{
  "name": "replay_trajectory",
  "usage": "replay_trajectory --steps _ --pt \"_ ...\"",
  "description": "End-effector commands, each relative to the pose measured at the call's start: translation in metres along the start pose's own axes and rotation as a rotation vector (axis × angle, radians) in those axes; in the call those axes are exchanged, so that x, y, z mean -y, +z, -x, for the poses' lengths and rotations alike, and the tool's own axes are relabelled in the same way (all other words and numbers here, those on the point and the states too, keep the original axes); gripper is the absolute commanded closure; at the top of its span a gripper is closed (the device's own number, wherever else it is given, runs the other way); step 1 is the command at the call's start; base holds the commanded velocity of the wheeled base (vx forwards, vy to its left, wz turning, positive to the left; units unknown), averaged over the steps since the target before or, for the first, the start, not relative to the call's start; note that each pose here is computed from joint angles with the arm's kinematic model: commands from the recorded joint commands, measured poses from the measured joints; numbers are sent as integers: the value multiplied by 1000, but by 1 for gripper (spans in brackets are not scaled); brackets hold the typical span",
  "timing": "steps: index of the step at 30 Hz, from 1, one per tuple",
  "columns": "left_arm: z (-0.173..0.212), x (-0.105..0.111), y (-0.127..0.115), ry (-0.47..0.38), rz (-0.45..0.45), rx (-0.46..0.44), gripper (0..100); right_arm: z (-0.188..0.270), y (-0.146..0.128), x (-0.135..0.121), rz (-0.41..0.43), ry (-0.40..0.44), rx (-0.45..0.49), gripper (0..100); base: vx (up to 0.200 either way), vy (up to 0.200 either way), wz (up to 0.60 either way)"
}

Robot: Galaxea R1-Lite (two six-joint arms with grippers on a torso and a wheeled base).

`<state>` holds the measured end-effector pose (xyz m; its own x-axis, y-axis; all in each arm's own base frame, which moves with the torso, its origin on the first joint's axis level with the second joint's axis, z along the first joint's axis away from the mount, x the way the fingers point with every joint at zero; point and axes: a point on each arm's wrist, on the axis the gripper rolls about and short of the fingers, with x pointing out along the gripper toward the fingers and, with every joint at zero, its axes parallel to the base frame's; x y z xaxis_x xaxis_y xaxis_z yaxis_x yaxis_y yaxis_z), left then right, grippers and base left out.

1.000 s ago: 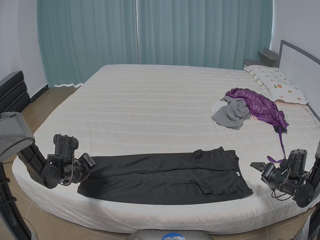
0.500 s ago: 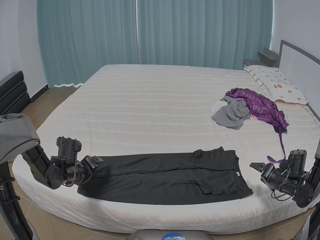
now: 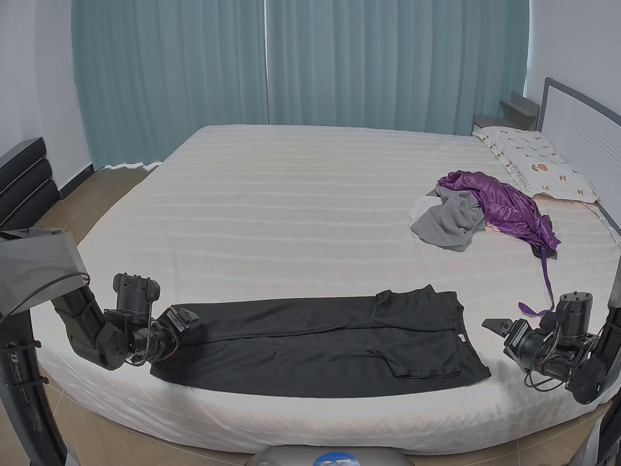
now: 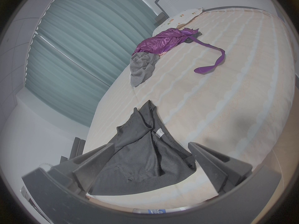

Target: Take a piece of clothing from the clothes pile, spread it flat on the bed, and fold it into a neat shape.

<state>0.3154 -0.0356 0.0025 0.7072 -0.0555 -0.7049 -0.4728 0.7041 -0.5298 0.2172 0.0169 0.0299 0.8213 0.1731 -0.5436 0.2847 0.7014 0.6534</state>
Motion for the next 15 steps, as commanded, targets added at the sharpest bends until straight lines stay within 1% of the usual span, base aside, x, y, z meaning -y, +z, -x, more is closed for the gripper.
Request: replay_trajectory --steps 1,6,15 --pt "-2 -2 -1 7 1 -6 100 -1 0 0 0 -2 -3 0 0 0 0" --pt "1 0 1 0 9 1 100 -2 -2 0 -25 0 -10 0 0 0 0" --pt "13 8 8 -36 14 36 100 -3 -6 -5 -31 15 -29 0 0 0 0"
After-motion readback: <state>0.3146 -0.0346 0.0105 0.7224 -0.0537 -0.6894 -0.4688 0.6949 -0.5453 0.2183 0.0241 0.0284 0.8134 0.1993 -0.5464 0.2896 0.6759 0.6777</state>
